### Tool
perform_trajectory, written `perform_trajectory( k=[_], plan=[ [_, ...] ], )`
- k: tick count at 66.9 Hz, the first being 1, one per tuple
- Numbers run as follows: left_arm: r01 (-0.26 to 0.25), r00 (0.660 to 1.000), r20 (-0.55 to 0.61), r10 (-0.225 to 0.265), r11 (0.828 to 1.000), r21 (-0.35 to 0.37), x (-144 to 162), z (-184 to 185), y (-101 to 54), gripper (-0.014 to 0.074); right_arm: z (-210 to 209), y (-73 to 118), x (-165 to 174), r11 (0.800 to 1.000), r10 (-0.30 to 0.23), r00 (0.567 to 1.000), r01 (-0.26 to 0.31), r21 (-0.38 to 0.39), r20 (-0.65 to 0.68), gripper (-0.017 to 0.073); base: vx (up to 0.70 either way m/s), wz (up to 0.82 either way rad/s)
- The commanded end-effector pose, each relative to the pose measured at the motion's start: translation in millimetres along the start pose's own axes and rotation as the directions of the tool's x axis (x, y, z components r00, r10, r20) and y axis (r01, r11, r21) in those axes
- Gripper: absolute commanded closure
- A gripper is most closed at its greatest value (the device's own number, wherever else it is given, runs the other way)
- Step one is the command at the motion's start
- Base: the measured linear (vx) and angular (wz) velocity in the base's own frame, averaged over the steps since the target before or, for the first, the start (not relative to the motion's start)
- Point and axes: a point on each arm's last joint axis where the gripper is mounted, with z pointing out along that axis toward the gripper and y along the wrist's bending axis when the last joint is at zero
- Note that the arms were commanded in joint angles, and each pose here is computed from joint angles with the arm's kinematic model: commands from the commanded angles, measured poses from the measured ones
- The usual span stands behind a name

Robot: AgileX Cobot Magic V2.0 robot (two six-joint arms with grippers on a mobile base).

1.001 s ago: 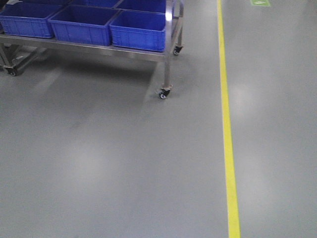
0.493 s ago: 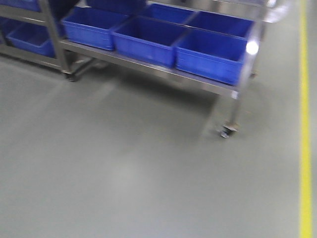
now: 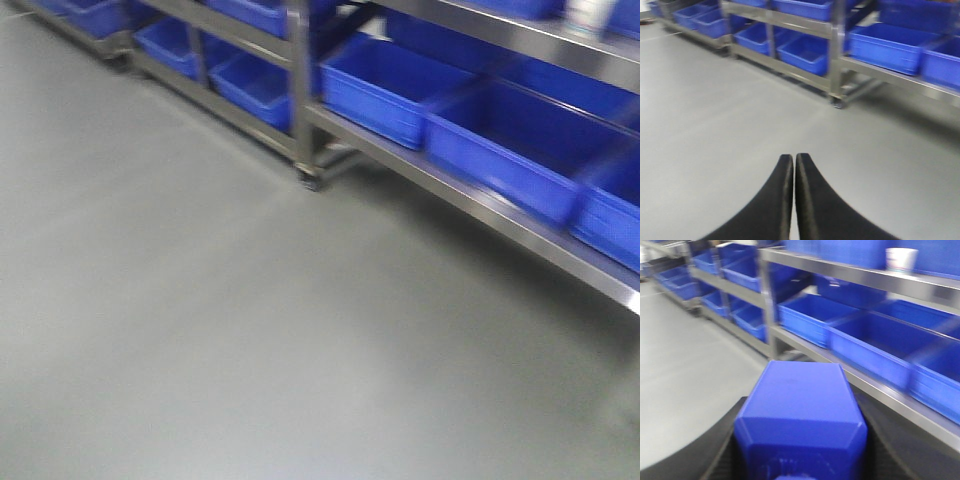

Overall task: Pour parts from conveyor to right shelf
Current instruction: 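Turn the base into the aisle between the blue bin shelves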

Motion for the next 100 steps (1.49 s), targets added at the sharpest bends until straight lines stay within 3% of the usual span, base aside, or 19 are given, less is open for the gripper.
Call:
perform_trajectory(
  k=[1, 66, 100],
  plan=[
    [0.011, 0.999, 0.031, -0.011, 1.000, 0.003, 1.9, 3.1, -0.2, 0.0599, -2.8, -1.4, -15.8, 1.000, -0.007, 0.995, 0.006, 0.017, 0.100, 0.0565, 0.69, 0.68],
    [0.011, 0.999, 0.031, -0.011, 1.000, 0.002, 1.9, 3.1, -0.2, 0.0599, -2.8, -1.4, -15.7, 1.000, -0.008, 0.995, 0.007, 0.017, 0.100, 0.0565, 0.68, 0.54],
    [0.011, 0.999, 0.031, -0.011, 1.000, 0.002, 1.9, 3.1, -0.2, 0.0599, -2.8, -1.4, -15.8, 1.000, -0.008, 0.995, 0.007, 0.018, 0.101, 0.0565, 0.69, 0.27]
  ],
)
